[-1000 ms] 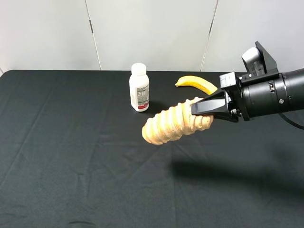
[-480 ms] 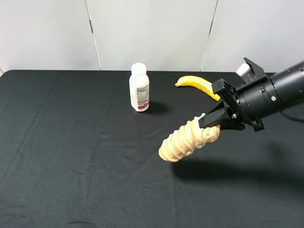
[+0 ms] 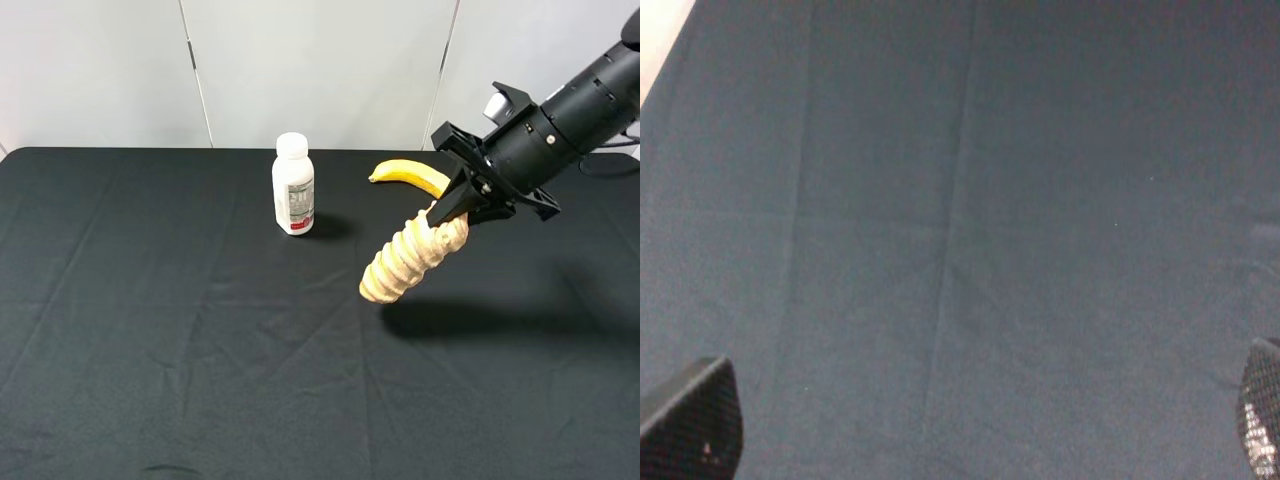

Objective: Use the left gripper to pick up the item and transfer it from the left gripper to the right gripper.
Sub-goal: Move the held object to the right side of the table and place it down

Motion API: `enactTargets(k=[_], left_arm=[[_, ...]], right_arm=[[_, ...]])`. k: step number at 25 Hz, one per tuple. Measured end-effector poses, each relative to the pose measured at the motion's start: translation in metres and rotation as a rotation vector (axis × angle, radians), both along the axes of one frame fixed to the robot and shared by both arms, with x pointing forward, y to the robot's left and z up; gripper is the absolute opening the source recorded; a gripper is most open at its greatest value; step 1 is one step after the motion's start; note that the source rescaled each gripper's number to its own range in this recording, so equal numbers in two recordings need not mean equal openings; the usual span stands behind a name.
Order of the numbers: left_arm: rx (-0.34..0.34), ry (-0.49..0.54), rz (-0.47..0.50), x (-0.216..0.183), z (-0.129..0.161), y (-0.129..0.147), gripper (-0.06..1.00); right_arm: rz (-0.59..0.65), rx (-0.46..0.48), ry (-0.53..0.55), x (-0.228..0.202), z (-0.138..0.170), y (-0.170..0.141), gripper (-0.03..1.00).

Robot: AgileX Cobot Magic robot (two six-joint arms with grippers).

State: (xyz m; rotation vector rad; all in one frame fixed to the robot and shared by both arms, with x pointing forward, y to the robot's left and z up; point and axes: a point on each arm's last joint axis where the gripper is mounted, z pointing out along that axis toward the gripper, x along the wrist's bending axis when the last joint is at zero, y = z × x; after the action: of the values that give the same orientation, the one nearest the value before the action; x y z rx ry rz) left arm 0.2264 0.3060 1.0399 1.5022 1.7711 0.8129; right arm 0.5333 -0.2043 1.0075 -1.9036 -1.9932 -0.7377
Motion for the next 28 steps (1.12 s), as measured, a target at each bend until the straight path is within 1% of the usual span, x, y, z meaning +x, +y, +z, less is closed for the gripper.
enactTargets(k=[5, 13, 14, 15, 16, 17, 18, 19, 20, 21, 22, 23, 25, 28], left_arm=[[0.000, 0.000, 0.000, 0.0000, 0.0000, 0.0000, 1.00], [0.000, 0.000, 0.000, 0.0000, 0.0000, 0.0000, 1.00], [0.000, 0.000, 0.000, 0.0000, 0.0000, 0.0000, 1.00], [0.000, 0.000, 0.000, 0.0000, 0.0000, 0.0000, 1.00], [0.000, 0.000, 0.000, 0.0000, 0.0000, 0.0000, 1.00], [0.000, 0.000, 0.000, 0.0000, 0.0000, 0.0000, 1.00], [0.000, 0.000, 0.000, 0.0000, 0.0000, 0.0000, 1.00], [0.000, 0.000, 0.000, 0.0000, 0.0000, 0.0000, 1.00], [0.000, 0.000, 0.000, 0.0000, 0.0000, 0.0000, 1.00], [0.000, 0.000, 0.000, 0.0000, 0.0000, 0.0000, 1.00], [0.000, 0.000, 0.000, 0.0000, 0.0000, 0.0000, 1.00], [0.000, 0.000, 0.000, 0.0000, 0.0000, 0.0000, 1.00], [0.000, 0.000, 0.000, 0.0000, 0.0000, 0.0000, 1.00], [0.000, 0.000, 0.000, 0.0000, 0.0000, 0.0000, 1.00]], right_arm=[[-0.005, -0.018, 0.013, 0.0094, 0.0007, 0.0002, 0.00], [-0.001, -0.028, 0.020, 0.0097, -0.0005, -0.0003, 0.00], [-0.001, -0.029, 0.020, 0.0097, -0.0005, -0.0004, 0.02], [-0.001, -0.029, 0.020, 0.0097, -0.0005, -0.0004, 0.08], [0.000, -0.030, 0.019, 0.0097, -0.0006, -0.0005, 0.18], [0.000, -0.030, 0.020, 0.0096, -0.0006, -0.0004, 0.34], [0.000, -0.030, 0.020, 0.0096, -0.0006, -0.0004, 0.54], [0.001, -0.030, 0.020, 0.0096, -0.0004, -0.0005, 0.70], [0.001, -0.030, 0.020, 0.0096, -0.0004, -0.0005, 0.70], [0.004, -0.034, 0.020, 0.0095, -0.0006, -0.0007, 0.82], [0.006, -0.037, 0.020, 0.0094, -0.0007, -0.0009, 0.90], [0.009, -0.042, 0.020, 0.0093, -0.0010, -0.0013, 0.96], [0.011, -0.044, 0.023, 0.0089, -0.0011, -0.0014, 0.98], [0.013, -0.044, 0.024, 0.0087, -0.0011, -0.0014, 0.99]])
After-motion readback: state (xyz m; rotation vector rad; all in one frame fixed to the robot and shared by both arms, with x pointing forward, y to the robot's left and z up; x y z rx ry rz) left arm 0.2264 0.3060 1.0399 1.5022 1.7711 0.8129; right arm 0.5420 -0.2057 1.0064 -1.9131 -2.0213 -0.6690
